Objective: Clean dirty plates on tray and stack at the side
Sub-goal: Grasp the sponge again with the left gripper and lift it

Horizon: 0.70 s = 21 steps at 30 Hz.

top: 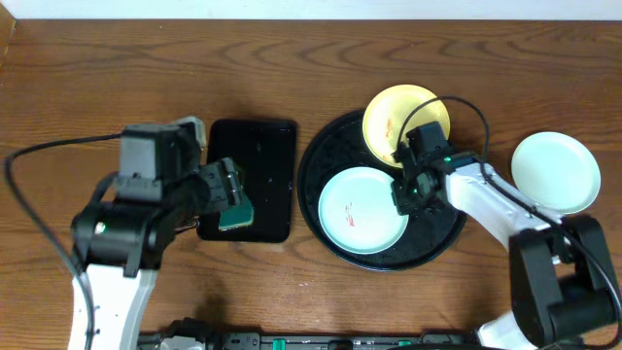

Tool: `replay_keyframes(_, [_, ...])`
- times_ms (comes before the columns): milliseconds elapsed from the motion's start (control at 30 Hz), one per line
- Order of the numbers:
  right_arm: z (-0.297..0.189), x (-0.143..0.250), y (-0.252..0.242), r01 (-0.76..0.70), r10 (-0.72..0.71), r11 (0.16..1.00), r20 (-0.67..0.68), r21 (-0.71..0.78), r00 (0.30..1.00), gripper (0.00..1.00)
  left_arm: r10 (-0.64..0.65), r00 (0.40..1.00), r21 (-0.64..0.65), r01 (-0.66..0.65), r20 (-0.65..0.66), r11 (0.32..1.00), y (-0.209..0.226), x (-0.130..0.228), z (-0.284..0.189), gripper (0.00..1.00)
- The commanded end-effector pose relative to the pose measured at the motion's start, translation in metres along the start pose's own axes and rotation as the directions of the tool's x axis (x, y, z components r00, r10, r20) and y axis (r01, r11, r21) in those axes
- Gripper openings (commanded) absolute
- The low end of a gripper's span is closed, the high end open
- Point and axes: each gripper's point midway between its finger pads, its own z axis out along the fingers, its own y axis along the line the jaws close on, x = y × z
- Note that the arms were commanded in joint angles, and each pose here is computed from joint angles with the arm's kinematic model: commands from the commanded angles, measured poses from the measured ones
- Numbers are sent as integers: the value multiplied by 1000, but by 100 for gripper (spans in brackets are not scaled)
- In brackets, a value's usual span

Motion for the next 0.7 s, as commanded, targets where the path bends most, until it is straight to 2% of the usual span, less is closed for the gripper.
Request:
replay_keyframes(0, [5,2,3,8,-8,1000,-16,-9,1000,1,-13,996,-40,10,-83,999,9,8,20,73])
replay_keyframes(33, [5,1,2,-6,6,1000,-14,-1,1000,1,-18,994,-48,13,-105,999,11,9,26,72])
replay_keyframes(100, [4,1,-6,-71,71,996,-6,46,997,1,-30,988,-74,19,-151,997,16,11,40,64])
replay_keyframes(167, [2,3,-17,-165,165,980,2,108,986,1,-71,979,-157,41,-189,987,29,14,56,63])
replay_keyframes(267, [1,6,-20,-233,234,964,5,130,972,1,-164,955,-270,95,-247,958,49,24,85,63])
replay_keyframes(367, [1,6,-21,-243,244,961,7,135,970,1,-189,931,-305,90,-313,948,59,33,115,61])
replay_keyframes(533, [1,6,-21,-242,243,961,7,135,970,1,-221,890,-350,75,-398,934,73,51,157,50])
replay_keyframes(667, [1,6,-21,-242,243,961,7,134,970,1,-275,866,-411,90,-417,907,86,59,182,48])
